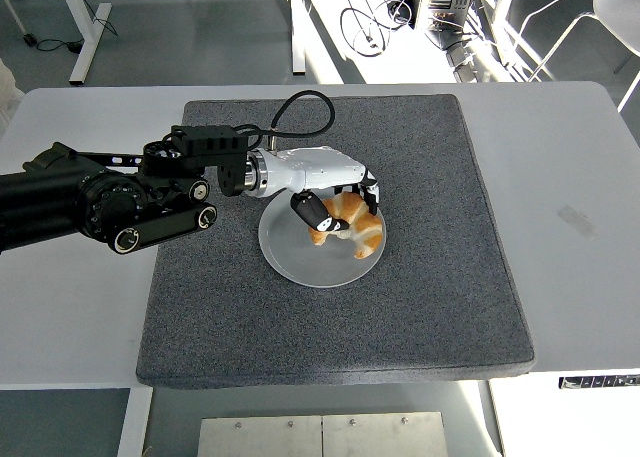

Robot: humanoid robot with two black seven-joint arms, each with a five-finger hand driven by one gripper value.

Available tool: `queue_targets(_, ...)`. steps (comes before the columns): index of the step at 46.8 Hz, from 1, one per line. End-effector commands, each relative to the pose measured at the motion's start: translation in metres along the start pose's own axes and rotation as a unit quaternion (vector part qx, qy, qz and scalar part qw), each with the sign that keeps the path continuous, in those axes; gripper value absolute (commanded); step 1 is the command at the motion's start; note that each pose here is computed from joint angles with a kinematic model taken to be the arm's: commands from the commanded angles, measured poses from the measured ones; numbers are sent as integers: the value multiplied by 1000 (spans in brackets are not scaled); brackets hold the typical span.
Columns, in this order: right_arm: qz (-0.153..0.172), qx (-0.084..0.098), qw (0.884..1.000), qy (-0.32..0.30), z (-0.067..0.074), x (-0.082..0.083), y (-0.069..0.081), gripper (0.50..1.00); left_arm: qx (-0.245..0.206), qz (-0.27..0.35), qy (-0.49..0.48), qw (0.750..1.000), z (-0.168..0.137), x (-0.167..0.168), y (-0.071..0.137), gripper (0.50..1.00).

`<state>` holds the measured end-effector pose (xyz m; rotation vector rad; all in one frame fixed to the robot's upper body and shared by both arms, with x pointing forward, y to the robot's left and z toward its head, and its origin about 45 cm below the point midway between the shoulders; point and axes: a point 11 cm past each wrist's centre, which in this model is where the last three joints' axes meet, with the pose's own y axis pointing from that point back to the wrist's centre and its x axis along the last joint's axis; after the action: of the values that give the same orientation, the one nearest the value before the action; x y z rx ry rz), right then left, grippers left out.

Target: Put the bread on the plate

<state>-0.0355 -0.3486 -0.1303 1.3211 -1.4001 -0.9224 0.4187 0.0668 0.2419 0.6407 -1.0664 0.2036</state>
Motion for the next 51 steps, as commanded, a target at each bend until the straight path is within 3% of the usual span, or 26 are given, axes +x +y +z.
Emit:
queue_targets(1, 0, 0, 1000, 0, 0, 0, 0, 1000, 7, -3, -2, 1000, -5, -2, 2, 500)
queue_targets(24, 0, 0, 1000, 0, 0, 0, 0, 1000, 34, -4, 16, 999, -23, -14, 6, 500)
queue_targets(25, 0, 0, 1000, 0, 0, 0, 0, 1000, 37, -5, 20, 999, -24, -14, 7, 579)
queue_targets(26, 0, 0, 1000, 0, 0, 0, 0, 1000, 38, -5, 26, 999, -24, -14, 7, 761)
queue_targets(27, 0, 0, 1000, 0, 0, 0, 0, 1000, 40, -4, 33, 999, -25, -14, 7, 913)
queue_targets(28, 0, 0, 1000, 0, 0, 0, 0, 1000, 42, -3, 40, 998, -25, -14, 7, 940)
queue_targets(33, 0, 0, 1000, 0, 0, 0, 0, 1000, 50, -11, 59, 997, -29, -16, 10, 974)
queue_targets(43, 0, 0, 1000, 0, 0, 0, 0, 1000, 48, -13, 75, 996, -28, -11, 12, 980)
queue_targets(51, 1, 0, 1000, 0, 0, 0, 0, 1000, 42, 34, 99, 994, -19, 40, 13, 980)
